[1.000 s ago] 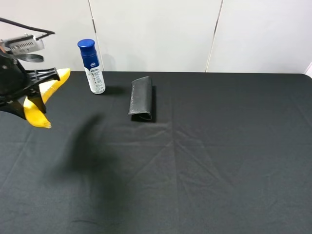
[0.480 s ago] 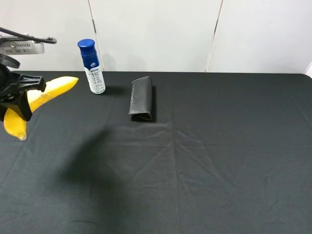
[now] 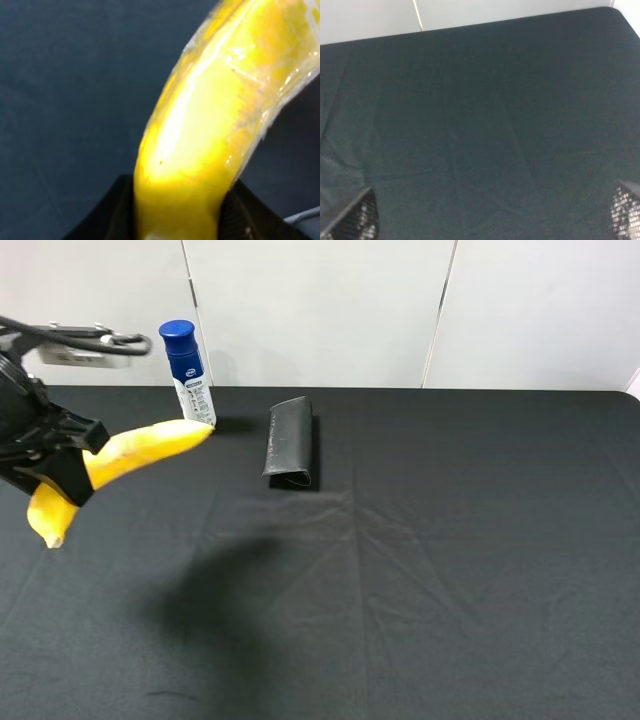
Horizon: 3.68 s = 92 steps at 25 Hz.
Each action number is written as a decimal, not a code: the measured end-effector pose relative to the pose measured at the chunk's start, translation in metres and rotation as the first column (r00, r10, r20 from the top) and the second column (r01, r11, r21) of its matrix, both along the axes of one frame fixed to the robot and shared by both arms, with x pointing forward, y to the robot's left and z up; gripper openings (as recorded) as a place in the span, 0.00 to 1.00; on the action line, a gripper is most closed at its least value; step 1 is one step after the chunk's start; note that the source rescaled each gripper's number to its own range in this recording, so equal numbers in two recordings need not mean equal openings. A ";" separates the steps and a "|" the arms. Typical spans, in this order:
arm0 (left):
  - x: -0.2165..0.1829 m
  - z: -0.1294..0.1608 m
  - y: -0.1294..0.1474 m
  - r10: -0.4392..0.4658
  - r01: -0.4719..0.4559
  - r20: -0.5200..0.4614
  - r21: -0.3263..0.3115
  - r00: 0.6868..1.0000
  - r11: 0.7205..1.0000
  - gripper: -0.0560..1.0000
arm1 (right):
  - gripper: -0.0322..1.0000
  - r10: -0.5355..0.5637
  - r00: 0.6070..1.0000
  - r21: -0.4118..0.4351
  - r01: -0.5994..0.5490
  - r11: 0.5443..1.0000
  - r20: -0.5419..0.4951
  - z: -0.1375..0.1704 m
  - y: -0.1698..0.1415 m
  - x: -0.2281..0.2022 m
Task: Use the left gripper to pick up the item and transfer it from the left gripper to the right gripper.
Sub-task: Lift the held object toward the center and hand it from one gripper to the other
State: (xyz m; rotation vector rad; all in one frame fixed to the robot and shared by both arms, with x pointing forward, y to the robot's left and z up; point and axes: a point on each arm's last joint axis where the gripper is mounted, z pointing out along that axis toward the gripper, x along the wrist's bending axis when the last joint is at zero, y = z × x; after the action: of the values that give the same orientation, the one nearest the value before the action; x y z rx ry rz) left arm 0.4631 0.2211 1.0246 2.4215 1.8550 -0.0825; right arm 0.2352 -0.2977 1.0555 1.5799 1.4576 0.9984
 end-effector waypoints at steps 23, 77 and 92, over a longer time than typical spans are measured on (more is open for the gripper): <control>-0.028 0.003 -0.088 -0.351 0.370 0.214 -0.058 0.912 0.927 0.05 | 1.00 0.342 0.920 0.483 -0.215 0.849 -0.192 0.017 0.040 0.097; -0.022 -0.008 -0.197 -0.540 0.603 0.349 -0.100 0.766 0.791 0.05 | 0.83 0.754 0.639 0.711 -0.460 0.532 -0.151 -0.048 0.092 0.204; -0.022 -0.009 -0.196 -0.542 0.604 0.345 -0.098 0.766 0.791 0.05 | 0.04 0.751 0.645 0.693 -0.476 0.541 -0.143 -0.048 0.092 0.205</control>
State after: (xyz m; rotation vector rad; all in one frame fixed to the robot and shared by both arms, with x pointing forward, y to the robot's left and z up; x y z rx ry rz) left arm 0.4408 0.0246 1.0159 2.5802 0.8767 0.0524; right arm 0.4404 -0.2059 1.0072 1.8090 2.3024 1.7712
